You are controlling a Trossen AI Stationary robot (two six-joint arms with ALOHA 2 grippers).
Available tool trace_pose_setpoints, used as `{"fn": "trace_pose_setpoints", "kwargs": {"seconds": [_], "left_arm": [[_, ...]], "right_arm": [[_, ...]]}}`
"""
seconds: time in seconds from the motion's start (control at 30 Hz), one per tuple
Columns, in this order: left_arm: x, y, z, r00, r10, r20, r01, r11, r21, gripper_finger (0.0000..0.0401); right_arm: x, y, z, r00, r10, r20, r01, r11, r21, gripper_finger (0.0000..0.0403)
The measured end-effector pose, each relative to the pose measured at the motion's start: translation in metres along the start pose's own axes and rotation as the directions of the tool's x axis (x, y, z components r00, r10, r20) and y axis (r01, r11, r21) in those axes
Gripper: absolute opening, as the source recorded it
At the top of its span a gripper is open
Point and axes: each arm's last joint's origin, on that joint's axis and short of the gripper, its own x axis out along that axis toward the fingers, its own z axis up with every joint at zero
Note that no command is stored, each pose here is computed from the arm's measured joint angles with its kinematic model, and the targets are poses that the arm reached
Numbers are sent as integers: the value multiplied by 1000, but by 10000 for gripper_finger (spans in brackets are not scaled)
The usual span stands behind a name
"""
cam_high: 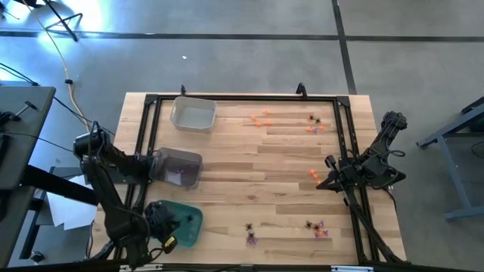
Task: Sort Halloween decoration
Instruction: Put the center black spider into the green bin, then put the bottom center black spider into the green bin
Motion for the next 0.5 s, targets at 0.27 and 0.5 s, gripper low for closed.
{"fn": "trace_pose_setpoints", "kwargs": {"seconds": [0.27, 0.5], "left_arm": [[8, -6, -7, 1000, -15, -27, 15, 1000, 7, 134], [5, -21, 9, 997, -60, 54, 55, 994, 93, 158]], "right_arm": [[0, 0, 0, 1000, 0, 0, 0, 1000, 0, 0], [0, 0, 0, 1000, 0, 0, 0, 1000, 0, 0]]}}
